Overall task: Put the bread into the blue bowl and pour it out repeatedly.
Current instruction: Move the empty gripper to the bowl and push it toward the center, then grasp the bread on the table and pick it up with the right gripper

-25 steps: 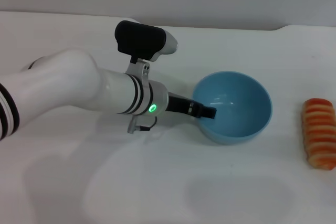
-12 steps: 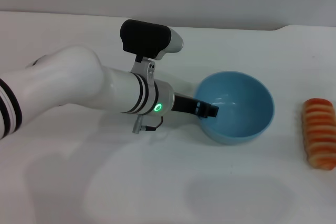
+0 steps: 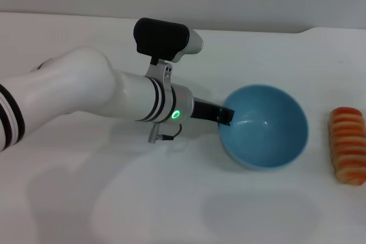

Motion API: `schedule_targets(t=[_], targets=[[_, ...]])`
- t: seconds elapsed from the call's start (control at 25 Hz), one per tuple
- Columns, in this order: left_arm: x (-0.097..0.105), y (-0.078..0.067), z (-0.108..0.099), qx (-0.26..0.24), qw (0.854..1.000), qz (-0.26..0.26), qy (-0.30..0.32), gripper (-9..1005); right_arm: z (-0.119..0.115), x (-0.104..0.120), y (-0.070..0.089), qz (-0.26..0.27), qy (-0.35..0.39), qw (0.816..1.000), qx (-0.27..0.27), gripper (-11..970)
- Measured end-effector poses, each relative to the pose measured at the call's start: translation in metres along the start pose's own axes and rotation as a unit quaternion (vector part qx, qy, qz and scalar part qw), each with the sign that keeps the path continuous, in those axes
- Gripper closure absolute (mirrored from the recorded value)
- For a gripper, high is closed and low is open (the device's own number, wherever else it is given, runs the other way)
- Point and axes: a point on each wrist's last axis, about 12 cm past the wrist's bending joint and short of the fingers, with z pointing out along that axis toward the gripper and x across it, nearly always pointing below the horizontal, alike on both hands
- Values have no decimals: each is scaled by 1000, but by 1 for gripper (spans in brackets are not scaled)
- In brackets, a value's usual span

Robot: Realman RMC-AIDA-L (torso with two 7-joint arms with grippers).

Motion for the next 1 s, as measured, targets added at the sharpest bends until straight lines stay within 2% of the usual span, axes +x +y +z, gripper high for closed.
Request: schedule_targets(t=[0.28, 0.52, 0.68, 0.76, 1.0], targets=[[-16, 6, -6, -5, 1000, 5, -8, 887, -1, 0, 4, -15, -1, 1000, -20, 275], [-51, 21, -20, -34, 999, 35, 5, 998, 0, 1, 5, -22, 5, 999, -29, 282], [-63, 26, -25, -67, 996, 49, 20, 997, 2, 1, 5, -30, 16, 998, -43, 287], [-75, 31, -30, -110, 990, 69, 47, 996, 5, 3, 5, -34, 31, 998, -44, 290], [-87, 25, -37, -114, 987, 79, 84, 996, 25, -4, 6, -27, 69, 995, -68, 297]])
